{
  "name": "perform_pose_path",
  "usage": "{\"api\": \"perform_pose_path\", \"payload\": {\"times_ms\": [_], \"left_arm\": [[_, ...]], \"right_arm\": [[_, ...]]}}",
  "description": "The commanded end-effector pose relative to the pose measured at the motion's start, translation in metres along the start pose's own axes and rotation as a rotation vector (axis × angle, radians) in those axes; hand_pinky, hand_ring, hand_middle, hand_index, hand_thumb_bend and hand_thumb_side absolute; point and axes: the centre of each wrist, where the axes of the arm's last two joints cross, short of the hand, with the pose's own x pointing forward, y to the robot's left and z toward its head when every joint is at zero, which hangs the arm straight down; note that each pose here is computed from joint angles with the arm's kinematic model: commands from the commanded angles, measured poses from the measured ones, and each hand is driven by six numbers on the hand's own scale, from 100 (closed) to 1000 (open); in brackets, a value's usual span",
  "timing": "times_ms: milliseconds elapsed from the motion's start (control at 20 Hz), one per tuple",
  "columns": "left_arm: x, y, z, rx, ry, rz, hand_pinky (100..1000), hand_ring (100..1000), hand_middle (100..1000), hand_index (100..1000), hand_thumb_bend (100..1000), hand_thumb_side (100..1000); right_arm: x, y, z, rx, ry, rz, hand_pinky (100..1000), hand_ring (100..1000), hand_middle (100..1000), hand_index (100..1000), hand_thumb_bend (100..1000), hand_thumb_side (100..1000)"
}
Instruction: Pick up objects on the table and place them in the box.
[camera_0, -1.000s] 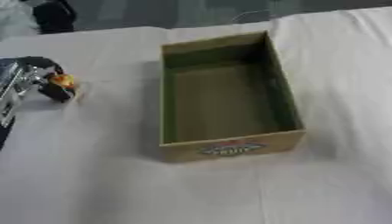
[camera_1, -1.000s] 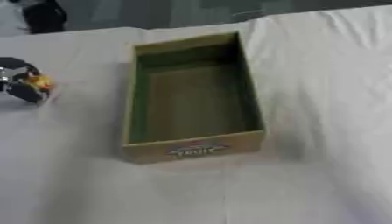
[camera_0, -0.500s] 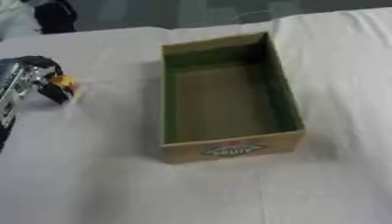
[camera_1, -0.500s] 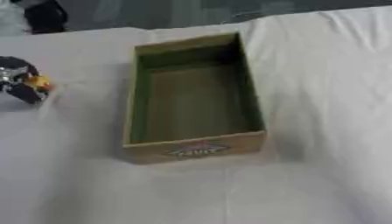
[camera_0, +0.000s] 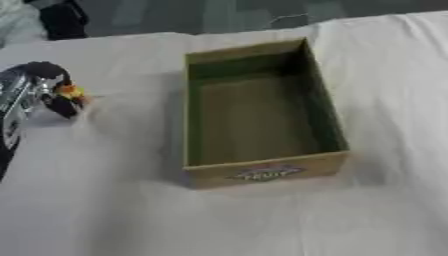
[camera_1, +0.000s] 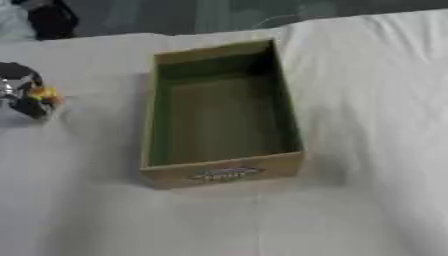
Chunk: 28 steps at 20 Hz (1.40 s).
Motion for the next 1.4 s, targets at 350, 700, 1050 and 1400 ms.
{"api": "perform_pose_path", "payload": {"times_ms": [350,700,1050,1400], "left_arm": [[-0.01,0.019,0.007,0.181,0.039,-0.004,166,460,457,603,100,359],[-0.005,0.033,0.018,0.339,0.026,-0.014,122,421,400,554,100,340],[0.007,0.06,0.043,0.465,-0.073,0.067,100,411,391,551,100,365],[0.039,0.092,0.092,0.618,-0.248,0.041,100,415,387,544,100,358]], "right_arm": [[0.004,-0.004,-0.009,-0.025,-0.036,-0.006,727,740,743,848,100,814],[0.004,-0.005,-0.008,-0.031,-0.03,-0.007,728,739,743,848,100,819],[0.003,-0.005,-0.006,-0.035,-0.017,-0.006,728,738,742,848,100,821],[0.003,-0.005,-0.005,-0.04,-0.002,-0.012,728,736,741,848,100,821]]}}
